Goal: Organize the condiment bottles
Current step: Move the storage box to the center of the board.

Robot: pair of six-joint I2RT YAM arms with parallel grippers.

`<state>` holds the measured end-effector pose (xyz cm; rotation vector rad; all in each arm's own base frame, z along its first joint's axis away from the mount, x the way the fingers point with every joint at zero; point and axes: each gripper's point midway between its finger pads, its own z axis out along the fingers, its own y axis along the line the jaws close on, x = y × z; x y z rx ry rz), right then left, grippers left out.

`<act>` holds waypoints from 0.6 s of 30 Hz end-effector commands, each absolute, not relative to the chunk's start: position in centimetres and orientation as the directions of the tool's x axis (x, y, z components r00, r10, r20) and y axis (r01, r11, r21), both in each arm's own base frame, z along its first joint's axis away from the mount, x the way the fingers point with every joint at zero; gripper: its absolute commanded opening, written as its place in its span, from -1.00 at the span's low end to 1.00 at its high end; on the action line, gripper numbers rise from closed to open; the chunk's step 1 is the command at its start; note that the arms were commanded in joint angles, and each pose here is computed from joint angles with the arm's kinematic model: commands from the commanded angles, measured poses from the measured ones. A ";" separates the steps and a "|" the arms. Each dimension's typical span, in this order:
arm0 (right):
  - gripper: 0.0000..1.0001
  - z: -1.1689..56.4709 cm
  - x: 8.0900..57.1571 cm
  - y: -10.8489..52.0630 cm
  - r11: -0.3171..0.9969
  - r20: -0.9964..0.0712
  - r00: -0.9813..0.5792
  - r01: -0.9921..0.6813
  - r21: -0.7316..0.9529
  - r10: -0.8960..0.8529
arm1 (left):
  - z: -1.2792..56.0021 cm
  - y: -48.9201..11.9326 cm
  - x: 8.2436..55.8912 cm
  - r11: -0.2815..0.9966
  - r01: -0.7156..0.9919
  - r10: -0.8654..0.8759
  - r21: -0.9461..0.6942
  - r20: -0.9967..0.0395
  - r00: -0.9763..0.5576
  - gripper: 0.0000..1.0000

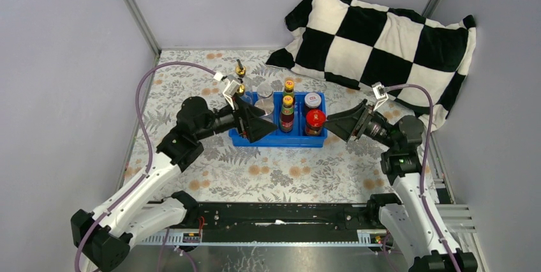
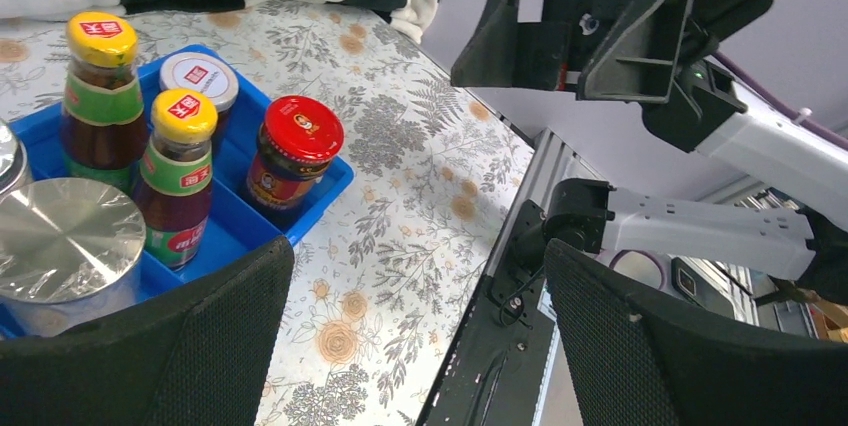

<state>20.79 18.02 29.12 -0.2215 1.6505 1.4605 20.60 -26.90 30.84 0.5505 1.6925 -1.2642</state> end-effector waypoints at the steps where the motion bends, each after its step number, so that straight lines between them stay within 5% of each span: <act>1: 0.99 30.8 20.7 17.7 0.327 -0.736 -0.536 -0.666 0.670 0.415 | 30.9 -26.0 21.2 0.431 0.752 -0.189 -0.499 -0.865 -0.465 0.97; 18: 0.98 29.8 20.8 17.6 0.348 -0.735 -0.551 -0.650 0.675 0.396 | 29.3 -25.2 20.8 0.468 0.685 -0.205 -0.558 -0.823 -0.530 0.97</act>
